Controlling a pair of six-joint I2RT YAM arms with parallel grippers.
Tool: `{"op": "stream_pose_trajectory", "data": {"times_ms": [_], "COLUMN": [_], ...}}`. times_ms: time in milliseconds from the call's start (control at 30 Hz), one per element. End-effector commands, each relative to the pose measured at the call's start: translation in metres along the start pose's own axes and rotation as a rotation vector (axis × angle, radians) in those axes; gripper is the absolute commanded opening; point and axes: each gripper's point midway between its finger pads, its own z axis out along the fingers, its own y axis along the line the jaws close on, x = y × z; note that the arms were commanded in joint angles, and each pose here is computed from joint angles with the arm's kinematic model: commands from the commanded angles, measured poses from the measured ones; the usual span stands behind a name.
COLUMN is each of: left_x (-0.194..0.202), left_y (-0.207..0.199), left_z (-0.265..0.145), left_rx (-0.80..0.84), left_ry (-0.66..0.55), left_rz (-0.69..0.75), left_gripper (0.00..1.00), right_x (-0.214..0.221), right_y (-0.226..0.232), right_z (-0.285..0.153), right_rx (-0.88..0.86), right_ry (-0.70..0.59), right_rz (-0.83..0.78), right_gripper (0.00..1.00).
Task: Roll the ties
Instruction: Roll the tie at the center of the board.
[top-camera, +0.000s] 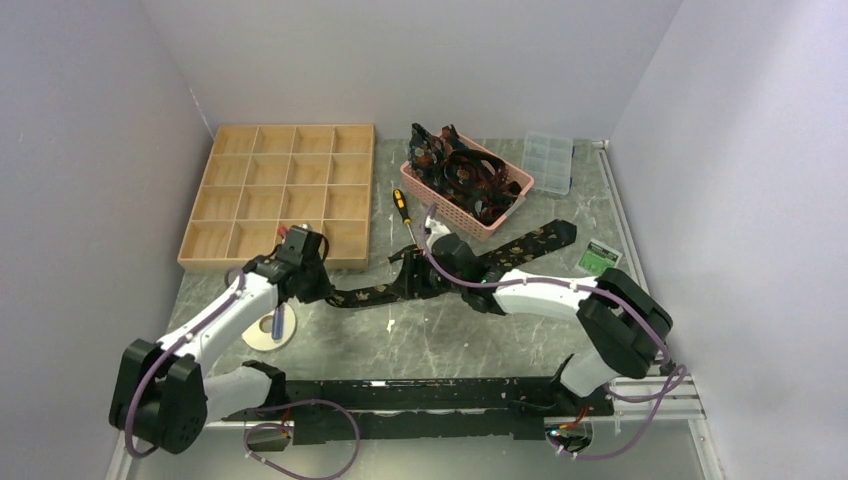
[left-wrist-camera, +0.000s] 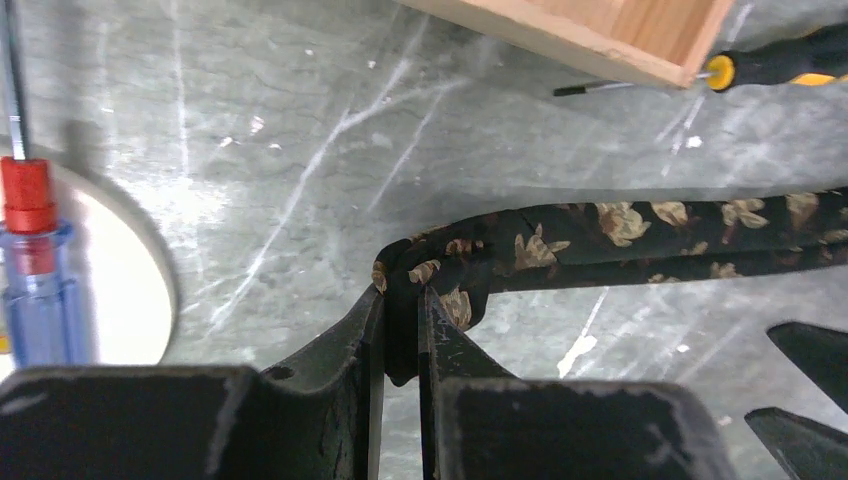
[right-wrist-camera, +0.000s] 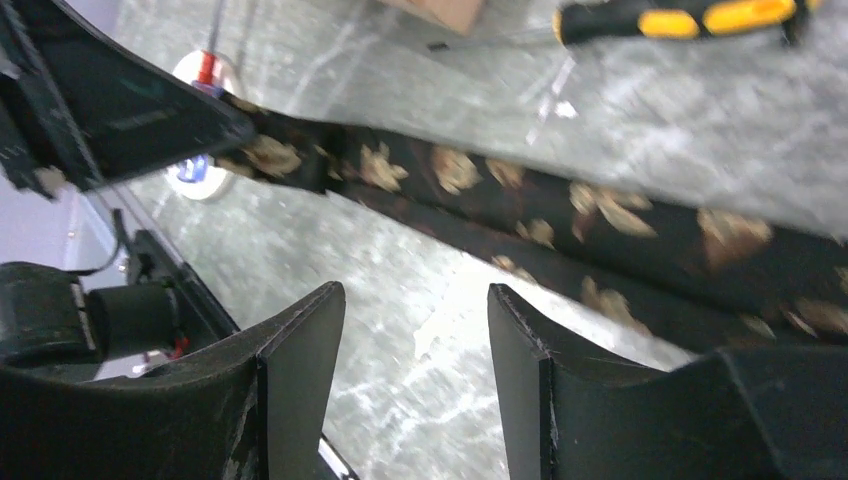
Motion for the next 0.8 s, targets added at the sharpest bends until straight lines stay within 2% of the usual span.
{"op": "stream_pose_trajectory", "data": {"times_ms": [0, 400, 633, 767], "left_x": [-0.007, -0.011, -0.013, -0.012], "left_y": [0.021, 0.015, -0.008, -0.028], "left_z": [-0.009, -0.010, -0.005, 0.002], "left_rx": [-0.220, -0.576, -0.734, -0.769], "left_ry": [-0.009, 0.021, 0.008, -0.005], "left_rz": [0.091, 0.302, 0.418, 0.466], "left_gripper": [0.03, 0.03, 0.03, 0.03], "right_x": [0.008, 0.015, 0.018, 0.020], "right_y": [-0.023, -0.055, -0.062, -0.067], "right_z": [-0.017, -0.065, -0.077, -0.080], "right_rx": [0.087, 0.215, 0.232, 0.251], "right_ry": [-0.030, -0.112, -0.140, -0.144], "right_rz": [-0.009, -0.021, -0.014, -0.018], "right_gripper": [0.58, 0.58, 0.59, 0.59]}}
